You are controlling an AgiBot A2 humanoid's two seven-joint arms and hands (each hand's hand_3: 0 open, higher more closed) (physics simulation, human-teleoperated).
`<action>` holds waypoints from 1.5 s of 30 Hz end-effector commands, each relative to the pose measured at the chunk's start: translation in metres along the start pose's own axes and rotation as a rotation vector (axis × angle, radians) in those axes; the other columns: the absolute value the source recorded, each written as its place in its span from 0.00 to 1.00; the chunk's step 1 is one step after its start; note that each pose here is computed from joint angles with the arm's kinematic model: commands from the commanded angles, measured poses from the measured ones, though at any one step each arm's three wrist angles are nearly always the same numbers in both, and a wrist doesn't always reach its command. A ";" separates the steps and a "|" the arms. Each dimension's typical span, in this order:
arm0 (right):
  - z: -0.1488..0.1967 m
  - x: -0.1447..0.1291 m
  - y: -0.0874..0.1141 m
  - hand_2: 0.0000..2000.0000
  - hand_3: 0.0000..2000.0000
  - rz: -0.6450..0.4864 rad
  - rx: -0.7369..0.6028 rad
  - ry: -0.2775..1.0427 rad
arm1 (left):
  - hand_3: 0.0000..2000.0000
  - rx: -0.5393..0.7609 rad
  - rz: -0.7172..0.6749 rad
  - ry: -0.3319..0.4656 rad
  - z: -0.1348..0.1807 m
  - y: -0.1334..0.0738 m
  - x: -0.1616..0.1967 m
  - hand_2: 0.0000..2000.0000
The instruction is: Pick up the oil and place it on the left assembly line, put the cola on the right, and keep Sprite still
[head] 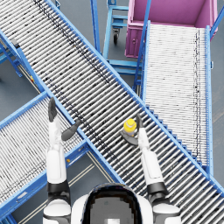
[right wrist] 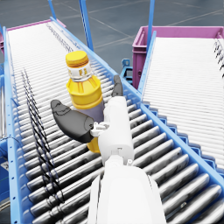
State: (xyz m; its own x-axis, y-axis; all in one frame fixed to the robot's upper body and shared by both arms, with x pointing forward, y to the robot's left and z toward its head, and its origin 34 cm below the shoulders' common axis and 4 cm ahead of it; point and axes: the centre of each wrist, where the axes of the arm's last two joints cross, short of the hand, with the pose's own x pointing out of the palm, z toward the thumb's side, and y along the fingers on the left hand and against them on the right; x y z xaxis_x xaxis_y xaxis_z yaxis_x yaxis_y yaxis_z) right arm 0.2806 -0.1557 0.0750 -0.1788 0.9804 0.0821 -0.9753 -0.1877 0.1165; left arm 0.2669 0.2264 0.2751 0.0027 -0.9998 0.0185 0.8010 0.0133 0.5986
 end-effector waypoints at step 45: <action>0.222 0.116 0.031 1.00 1.00 0.613 -0.803 0.161 | 0.00 -0.112 -0.358 -0.210 -0.016 -0.036 0.121 0.00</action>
State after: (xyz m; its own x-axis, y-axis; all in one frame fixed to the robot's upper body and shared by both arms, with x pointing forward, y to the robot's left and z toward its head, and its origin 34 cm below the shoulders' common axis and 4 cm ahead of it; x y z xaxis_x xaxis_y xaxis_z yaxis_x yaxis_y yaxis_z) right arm 0.2629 -0.0677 0.3058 -0.6154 0.7550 -0.2265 -0.5224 -0.6058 -0.6001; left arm 0.2470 0.1140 0.2375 -0.3742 -0.9273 -0.0046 0.8061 -0.3277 0.4928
